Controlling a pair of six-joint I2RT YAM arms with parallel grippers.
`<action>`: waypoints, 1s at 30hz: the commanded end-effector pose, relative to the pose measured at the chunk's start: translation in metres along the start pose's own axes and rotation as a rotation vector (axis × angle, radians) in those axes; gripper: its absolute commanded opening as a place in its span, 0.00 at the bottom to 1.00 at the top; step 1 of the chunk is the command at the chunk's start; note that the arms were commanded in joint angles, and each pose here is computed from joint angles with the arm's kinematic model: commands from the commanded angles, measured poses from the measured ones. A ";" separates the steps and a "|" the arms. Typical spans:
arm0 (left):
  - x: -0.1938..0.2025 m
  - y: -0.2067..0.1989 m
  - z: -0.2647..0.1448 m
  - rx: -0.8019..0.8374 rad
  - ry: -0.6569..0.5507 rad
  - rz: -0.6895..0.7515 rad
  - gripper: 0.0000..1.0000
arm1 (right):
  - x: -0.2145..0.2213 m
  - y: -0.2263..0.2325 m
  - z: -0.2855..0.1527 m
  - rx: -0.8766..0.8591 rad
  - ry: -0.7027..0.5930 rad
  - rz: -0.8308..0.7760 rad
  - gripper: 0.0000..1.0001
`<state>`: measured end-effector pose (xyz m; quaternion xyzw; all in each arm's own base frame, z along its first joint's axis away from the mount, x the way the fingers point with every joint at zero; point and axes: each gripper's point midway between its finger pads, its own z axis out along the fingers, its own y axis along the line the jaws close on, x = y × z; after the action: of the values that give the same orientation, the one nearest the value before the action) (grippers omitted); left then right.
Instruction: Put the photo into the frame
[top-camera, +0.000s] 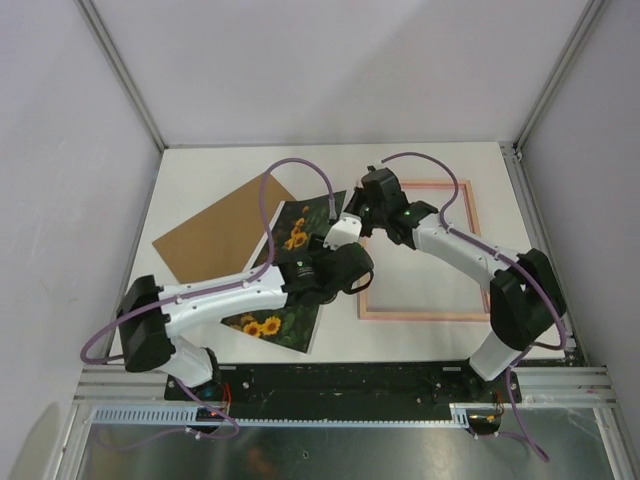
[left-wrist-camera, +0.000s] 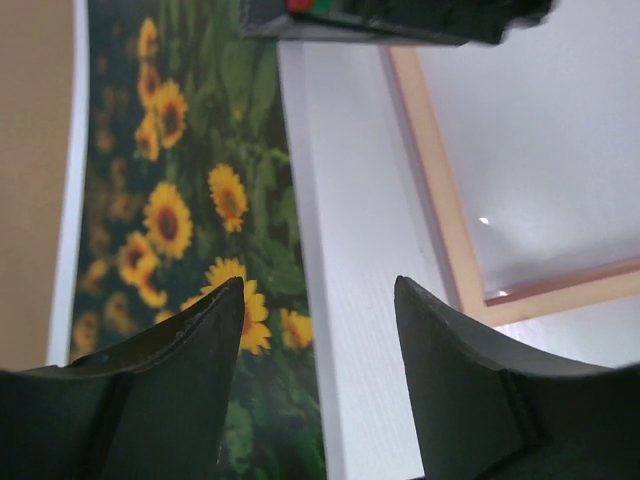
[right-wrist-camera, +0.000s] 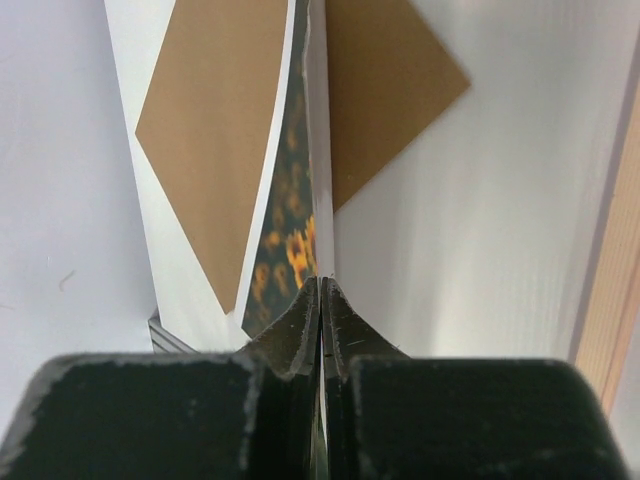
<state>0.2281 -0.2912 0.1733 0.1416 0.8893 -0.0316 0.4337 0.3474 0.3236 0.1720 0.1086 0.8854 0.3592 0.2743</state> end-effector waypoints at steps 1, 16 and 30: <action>-0.013 0.018 -0.004 -0.138 -0.051 0.028 0.65 | -0.027 0.026 -0.033 -0.038 -0.082 -0.022 0.00; 0.013 -0.002 0.008 -0.186 -0.010 0.122 0.60 | -0.042 0.031 -0.046 -0.031 -0.112 -0.005 0.00; 0.010 0.002 0.018 -0.285 -0.036 0.179 0.45 | -0.046 0.026 -0.052 -0.004 -0.121 0.006 0.00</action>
<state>0.2270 -0.2848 0.1367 0.1843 0.8744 0.1238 0.4315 0.3505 0.3005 0.1992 0.1279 0.8865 0.3372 0.2901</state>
